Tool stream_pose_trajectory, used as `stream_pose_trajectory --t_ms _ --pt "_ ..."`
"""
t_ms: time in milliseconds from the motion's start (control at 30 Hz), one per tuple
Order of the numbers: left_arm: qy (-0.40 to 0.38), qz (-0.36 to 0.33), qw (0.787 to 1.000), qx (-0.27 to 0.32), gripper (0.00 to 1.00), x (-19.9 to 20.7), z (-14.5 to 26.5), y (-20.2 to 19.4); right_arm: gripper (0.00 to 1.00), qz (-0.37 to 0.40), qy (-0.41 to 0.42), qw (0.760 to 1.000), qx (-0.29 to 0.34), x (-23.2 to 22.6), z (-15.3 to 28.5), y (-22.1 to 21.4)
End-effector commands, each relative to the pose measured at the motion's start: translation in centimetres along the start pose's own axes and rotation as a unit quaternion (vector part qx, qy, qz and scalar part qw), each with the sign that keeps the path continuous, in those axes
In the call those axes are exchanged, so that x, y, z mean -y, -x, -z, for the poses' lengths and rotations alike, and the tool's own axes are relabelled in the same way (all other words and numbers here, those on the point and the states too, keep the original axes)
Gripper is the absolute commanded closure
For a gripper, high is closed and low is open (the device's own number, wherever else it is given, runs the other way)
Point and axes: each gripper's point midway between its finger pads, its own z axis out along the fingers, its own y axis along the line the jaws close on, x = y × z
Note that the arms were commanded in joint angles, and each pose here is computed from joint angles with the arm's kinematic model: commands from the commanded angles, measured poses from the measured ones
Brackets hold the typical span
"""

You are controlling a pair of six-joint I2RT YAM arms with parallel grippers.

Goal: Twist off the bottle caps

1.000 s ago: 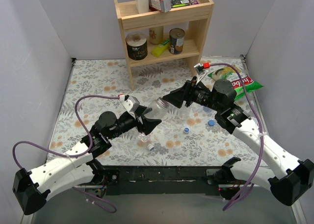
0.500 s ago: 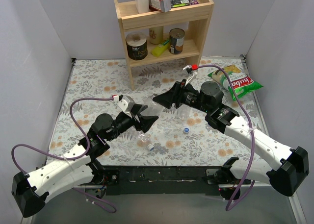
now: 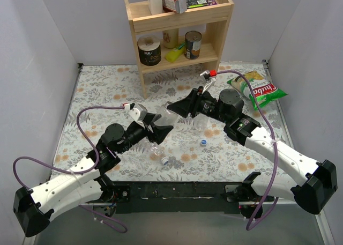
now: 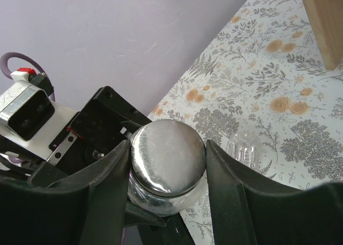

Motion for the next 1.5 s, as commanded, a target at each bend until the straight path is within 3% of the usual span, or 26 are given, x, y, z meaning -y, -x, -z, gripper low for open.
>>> stream_pose_trajectory --t_ms 0,300,733,800,833,933,1067,1467 --pt "-0.005 0.004 1.0 -0.01 0.42 0.3 -0.6 0.0 0.99 0.04 0.013 0.999 0.022 -1.0 -0.2 1.3" --pt "-0.058 0.031 0.996 -0.052 0.26 2.3 -1.6 -1.0 0.99 0.083 -0.01 0.996 0.001 0.0 -0.5 0.7" --pt "-0.078 0.056 0.992 -0.081 0.18 2.5 -2.2 -2.3 0.99 0.122 0.0 0.993 -0.008 -0.3 -0.6 0.2" --pt "-0.084 0.062 0.991 -0.078 0.22 2.6 -2.2 -2.1 0.99 0.123 0.001 0.992 -0.008 -0.3 -0.6 0.1" --pt "-0.082 0.064 0.991 -0.078 0.31 2.3 -2.2 -2.1 0.99 0.123 0.002 0.992 -0.007 -0.3 -0.5 0.1" --pt "-0.101 0.073 0.989 -0.073 0.44 2.5 -2.0 -1.9 0.99 0.126 0.009 0.992 -0.008 -0.4 -0.4 -0.1" --pt "-0.128 0.086 0.986 -0.071 0.55 2.6 -1.7 -1.7 0.99 0.138 0.024 0.99 -0.009 -0.7 0.0 -0.1" --pt "-0.247 0.078 0.964 -0.06 0.62 5.6 0.0 -0.8 0.99 0.164 0.177 0.969 -0.052 -2.6 2.4 -1.0"
